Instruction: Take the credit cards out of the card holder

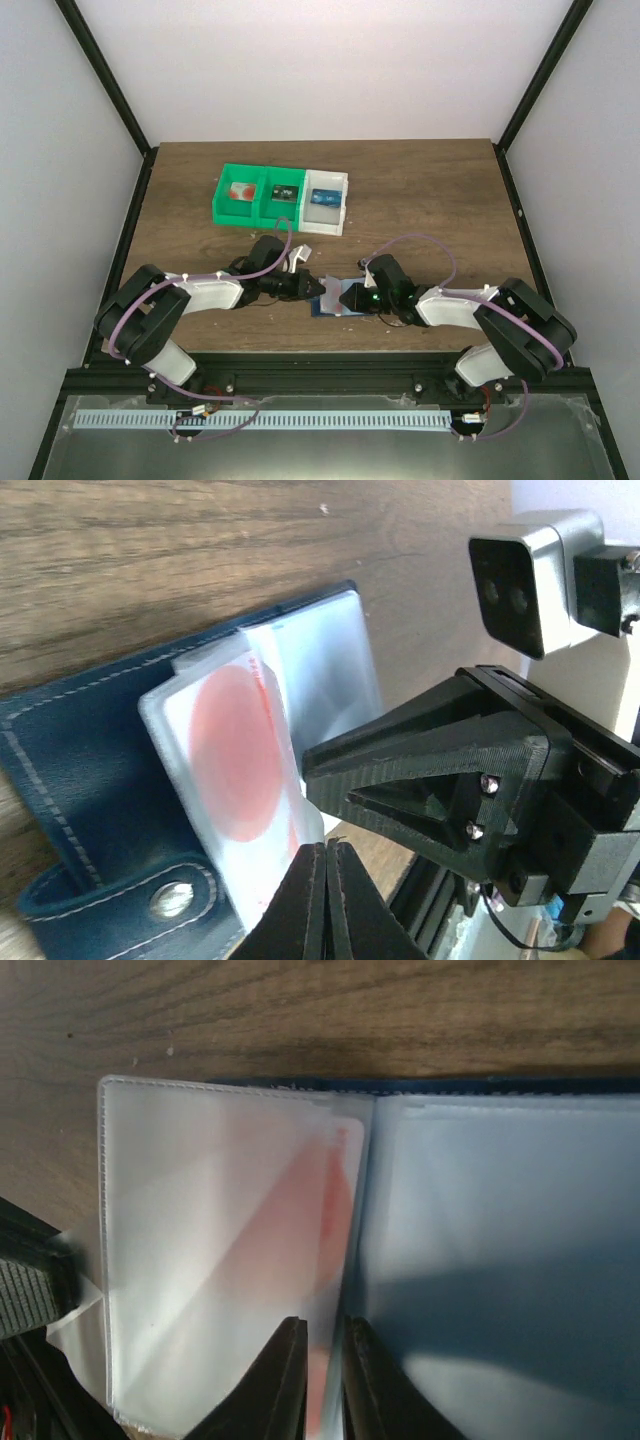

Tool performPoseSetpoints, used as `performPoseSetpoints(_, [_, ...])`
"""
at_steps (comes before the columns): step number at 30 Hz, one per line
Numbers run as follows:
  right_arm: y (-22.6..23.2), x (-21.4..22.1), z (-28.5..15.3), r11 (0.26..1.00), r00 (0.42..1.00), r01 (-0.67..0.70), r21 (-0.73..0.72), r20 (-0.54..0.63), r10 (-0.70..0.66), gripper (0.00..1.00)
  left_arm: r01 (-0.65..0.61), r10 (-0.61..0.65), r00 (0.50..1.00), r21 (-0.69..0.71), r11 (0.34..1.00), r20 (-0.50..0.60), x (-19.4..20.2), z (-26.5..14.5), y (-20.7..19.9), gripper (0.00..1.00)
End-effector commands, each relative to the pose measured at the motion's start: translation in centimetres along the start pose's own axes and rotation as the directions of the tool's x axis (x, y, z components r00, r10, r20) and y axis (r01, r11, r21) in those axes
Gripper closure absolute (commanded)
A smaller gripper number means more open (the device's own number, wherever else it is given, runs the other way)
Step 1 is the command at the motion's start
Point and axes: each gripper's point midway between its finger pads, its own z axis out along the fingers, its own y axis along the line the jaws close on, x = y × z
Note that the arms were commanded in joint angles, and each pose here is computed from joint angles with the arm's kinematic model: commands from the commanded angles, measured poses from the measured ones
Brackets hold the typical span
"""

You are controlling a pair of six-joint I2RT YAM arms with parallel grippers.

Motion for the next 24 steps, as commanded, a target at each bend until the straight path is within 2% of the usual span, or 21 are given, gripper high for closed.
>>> performPoseSetpoints(1, [0.7,-1.0,-0.9,1.0,0.998,0.01,-0.016,0.066,-0.009,0.86,-0.026,0.026,1.0,0.078,0.997,0.003,-0.7,0.5,-2.4,1.0])
performPoseSetpoints(6, [0.5,-1.5,-2.0,1.0,0.992,0.004,-0.007,0.13,-0.003,0.75,-0.021,0.022,1.0,0.108,0.994,-0.008,-1.2,1.1,-3.3,1.0])
performPoseSetpoints(14, [-0.1,-2.6,-5.3,1.0,0.963,-0.009,0.024,0.269,0.002,0.67,-0.014,0.022,0.999,0.176,0.984,-0.041,-1.5,2.8,-4.9,1.0])
performPoseSetpoints(17, [-0.2,-2.9,-6.7,0.999,0.947,-0.016,0.029,0.321,0.006,0.62,-0.015,0.027,0.998,0.204,0.979,-0.055,-1.5,3.3,-5.8,0.9])
performPoseSetpoints(24, [1.1,-3.9,-9.4,1.0,0.914,0.022,-0.004,0.406,-0.019,0.57,-0.016,0.035,0.996,0.232,0.973,-0.076,-1.1,3.6,-6.2,0.83])
